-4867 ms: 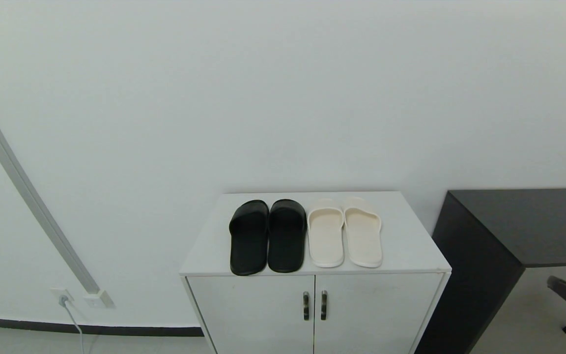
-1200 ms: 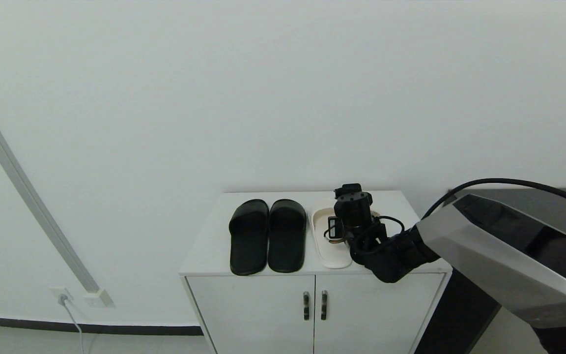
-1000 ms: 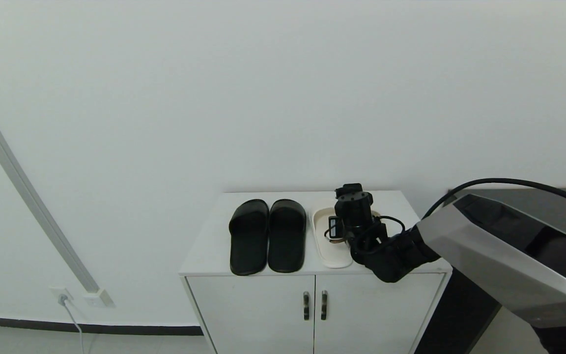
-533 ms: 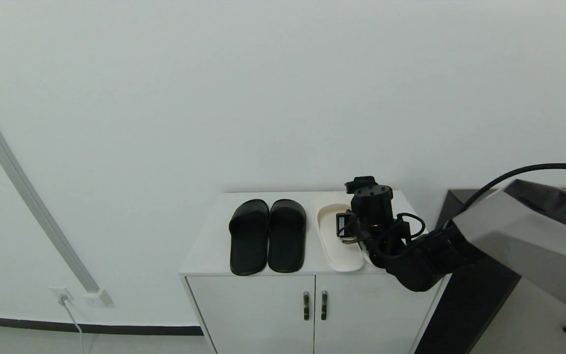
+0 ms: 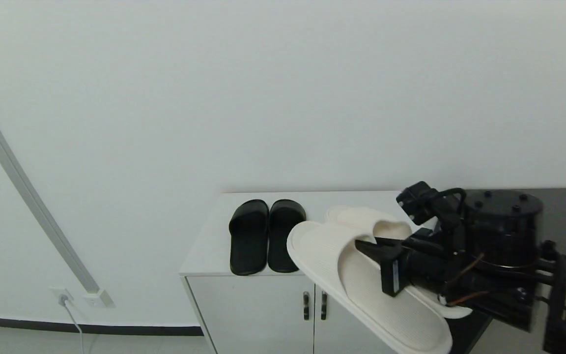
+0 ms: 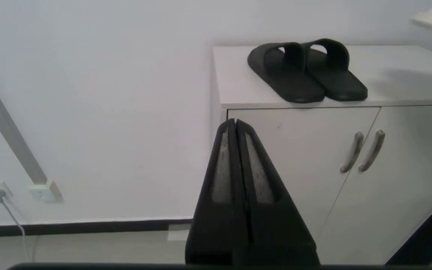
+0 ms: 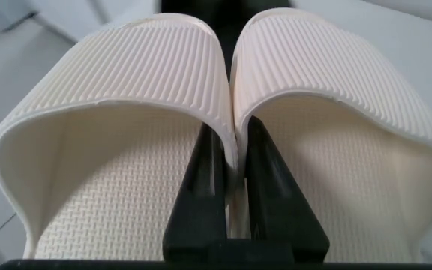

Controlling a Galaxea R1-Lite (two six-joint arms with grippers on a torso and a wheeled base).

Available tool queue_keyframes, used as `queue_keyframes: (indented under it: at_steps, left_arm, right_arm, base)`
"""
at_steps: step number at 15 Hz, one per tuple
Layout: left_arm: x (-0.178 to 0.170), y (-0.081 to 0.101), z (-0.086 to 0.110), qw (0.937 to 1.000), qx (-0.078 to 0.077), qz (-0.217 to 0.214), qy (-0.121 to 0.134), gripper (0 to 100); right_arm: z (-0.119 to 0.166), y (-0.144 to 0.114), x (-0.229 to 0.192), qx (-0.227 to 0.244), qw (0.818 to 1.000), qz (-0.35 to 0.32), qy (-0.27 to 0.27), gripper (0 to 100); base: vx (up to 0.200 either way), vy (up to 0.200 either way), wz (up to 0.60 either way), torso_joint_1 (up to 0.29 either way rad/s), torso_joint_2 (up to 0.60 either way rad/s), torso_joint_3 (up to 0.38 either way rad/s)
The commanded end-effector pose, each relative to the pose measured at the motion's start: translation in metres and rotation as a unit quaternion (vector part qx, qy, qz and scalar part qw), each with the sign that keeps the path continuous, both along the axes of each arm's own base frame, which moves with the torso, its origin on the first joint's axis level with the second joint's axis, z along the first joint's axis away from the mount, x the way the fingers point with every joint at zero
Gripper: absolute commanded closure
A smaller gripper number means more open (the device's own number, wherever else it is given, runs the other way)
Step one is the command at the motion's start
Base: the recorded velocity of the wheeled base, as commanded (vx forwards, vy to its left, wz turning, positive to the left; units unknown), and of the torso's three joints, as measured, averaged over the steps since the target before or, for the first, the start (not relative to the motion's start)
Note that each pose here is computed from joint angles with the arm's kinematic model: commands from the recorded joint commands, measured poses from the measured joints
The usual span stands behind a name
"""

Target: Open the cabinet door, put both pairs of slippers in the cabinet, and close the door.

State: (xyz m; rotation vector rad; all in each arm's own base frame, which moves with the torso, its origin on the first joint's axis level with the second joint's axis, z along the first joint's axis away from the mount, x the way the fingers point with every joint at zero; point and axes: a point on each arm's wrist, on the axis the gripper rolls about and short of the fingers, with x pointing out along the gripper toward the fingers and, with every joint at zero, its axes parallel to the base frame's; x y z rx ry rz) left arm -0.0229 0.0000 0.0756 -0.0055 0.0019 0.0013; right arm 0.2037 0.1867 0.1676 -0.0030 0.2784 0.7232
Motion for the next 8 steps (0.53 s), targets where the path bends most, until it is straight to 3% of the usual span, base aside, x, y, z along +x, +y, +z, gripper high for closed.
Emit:
queue_keyframes:
  at_steps: [1,6,8]
  left_arm:
    - [0.0,0.0,0.0,1.0,0.0,0.0,0.001,100]
    - [0.0,0.0,0.0,1.0,0.0,0.0,0.001,100]
    - [0.0,0.0,0.0,1.0,0.0,0.0,0.001,100]
  right_arm:
    - [0.019,-0.021,-0.039,0.016,0.999,0.047,-0.019,100]
    - [0.008,-0.016,-0.035,-0.008,0.999,0.049,0.001,100]
    - [0.008,-0.015,-0.035,-0.008,0.999,0.051,0.002,100]
  base:
    - [0.0,0.0,0.0,0.0,0.0,0.0]
    - [0.0,0.0,0.0,0.0,0.0,0.0]
    - [-0.2,0.0,0.0,0.0,0.0,0.005]
